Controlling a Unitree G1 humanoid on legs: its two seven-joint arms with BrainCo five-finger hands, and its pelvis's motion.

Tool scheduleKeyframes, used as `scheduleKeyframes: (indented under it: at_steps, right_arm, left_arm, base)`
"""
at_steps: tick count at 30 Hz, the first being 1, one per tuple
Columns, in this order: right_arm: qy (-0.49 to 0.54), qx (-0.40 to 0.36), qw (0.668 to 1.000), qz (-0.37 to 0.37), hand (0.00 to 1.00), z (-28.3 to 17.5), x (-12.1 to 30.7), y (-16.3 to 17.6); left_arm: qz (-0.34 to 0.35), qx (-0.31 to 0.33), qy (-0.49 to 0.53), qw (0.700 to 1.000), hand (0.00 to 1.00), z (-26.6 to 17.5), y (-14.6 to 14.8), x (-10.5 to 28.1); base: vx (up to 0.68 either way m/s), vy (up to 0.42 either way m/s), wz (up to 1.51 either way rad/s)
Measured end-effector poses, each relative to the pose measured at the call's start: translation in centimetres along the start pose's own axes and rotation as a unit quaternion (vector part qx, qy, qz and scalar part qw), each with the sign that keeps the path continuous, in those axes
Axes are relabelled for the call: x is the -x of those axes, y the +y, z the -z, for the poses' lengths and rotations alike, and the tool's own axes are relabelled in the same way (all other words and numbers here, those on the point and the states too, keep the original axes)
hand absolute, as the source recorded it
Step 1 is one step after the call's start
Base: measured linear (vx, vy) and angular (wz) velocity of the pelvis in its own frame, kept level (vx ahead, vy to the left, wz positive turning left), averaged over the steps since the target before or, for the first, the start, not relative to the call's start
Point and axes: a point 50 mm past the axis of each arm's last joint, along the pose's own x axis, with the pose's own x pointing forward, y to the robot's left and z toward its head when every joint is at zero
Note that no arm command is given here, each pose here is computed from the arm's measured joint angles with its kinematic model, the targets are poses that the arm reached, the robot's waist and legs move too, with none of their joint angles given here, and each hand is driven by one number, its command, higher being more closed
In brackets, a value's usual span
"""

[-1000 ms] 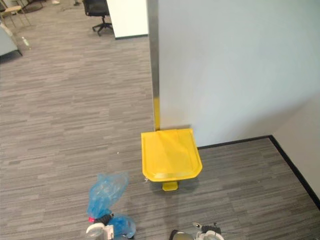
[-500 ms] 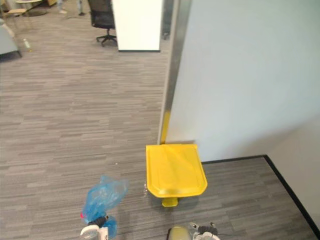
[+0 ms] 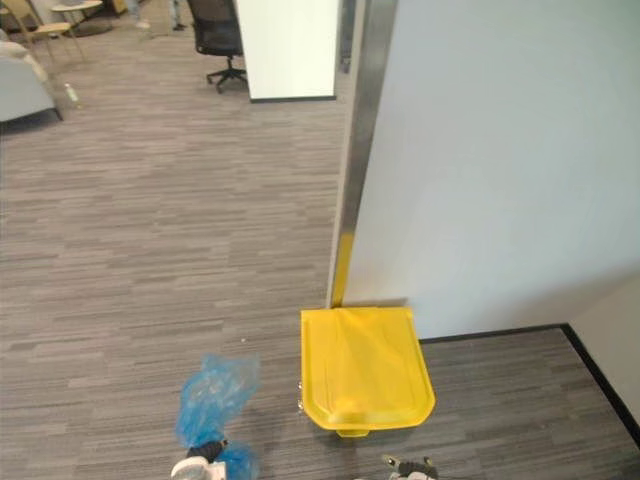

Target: Gather rubbish on tea table into small bin, then transfer packed bag to large trash can.

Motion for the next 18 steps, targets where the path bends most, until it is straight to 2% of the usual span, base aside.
scheduleKeyframes:
  at_steps: [9, 18]
  right_arm:
    - [0.006, 0.001, 1.000, -0.001, 0.00, 0.24, -0.01, 0.01]
    - [-0.006, 0.002, 1.000, -0.002, 0.00, -0.41, -0.03, 0.18]
  left_arm:
    - [-0.004, -0.021, 0.005, 1.000, 1.00, 0.40, 0.54, -0.04]
    - [-0.005, -0.016, 0.007, 1.000, 1.00, 0.55, 0.47, 0.02]
  base:
    - [0.00, 0.063, -0.23]
    - [-0.03, -0.030, -0.13]
